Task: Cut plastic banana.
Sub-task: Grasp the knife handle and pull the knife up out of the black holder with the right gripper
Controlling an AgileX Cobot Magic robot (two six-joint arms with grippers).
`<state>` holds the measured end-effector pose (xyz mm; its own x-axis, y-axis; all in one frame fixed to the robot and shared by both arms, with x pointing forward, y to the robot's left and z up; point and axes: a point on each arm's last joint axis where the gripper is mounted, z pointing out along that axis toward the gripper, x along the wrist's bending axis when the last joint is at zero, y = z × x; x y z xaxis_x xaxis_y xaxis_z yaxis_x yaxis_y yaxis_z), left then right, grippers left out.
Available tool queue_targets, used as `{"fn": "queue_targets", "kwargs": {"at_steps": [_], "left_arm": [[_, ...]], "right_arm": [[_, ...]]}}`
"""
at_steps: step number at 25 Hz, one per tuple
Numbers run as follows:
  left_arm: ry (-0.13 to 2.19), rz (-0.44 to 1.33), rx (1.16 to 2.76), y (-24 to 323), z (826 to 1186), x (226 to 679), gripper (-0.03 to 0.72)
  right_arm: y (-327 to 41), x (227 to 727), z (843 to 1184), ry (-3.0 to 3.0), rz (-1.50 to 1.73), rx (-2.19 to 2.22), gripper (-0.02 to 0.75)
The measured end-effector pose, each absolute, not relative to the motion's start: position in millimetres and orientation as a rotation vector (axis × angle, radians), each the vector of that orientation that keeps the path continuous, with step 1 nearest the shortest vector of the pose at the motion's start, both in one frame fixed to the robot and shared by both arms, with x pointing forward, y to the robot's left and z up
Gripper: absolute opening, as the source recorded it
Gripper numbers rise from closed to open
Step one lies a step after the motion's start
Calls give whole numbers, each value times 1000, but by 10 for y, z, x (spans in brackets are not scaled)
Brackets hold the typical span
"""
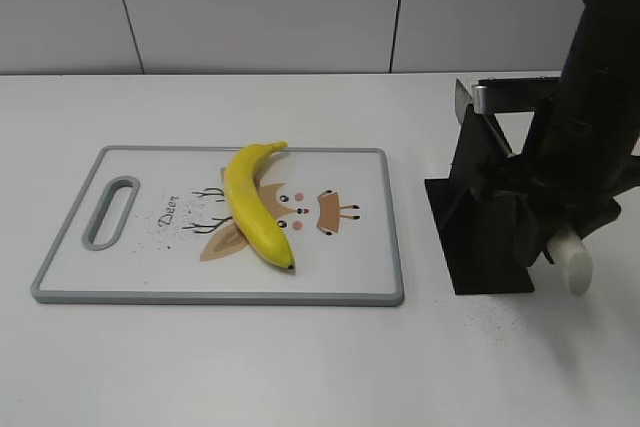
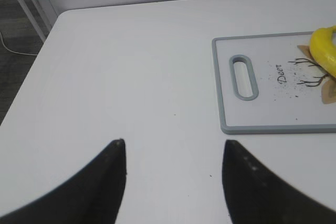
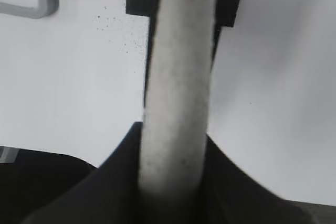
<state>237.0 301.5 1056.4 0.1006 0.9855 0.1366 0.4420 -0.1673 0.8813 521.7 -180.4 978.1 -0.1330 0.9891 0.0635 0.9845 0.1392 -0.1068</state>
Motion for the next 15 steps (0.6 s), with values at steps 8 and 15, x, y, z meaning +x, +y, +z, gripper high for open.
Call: {"fn": "queue_targets", "kwargs": {"at_steps": [8, 15], "left_arm": [[1412, 1017, 1701, 3015, 10564, 2370, 554], [1412, 1017, 1701, 3015, 10564, 2370, 554]], "right_arm": [[-1812, 5179, 9847, -2263, 59, -1993, 192], [-1839, 5076, 10115, -2275, -45, -2011, 191]]}}
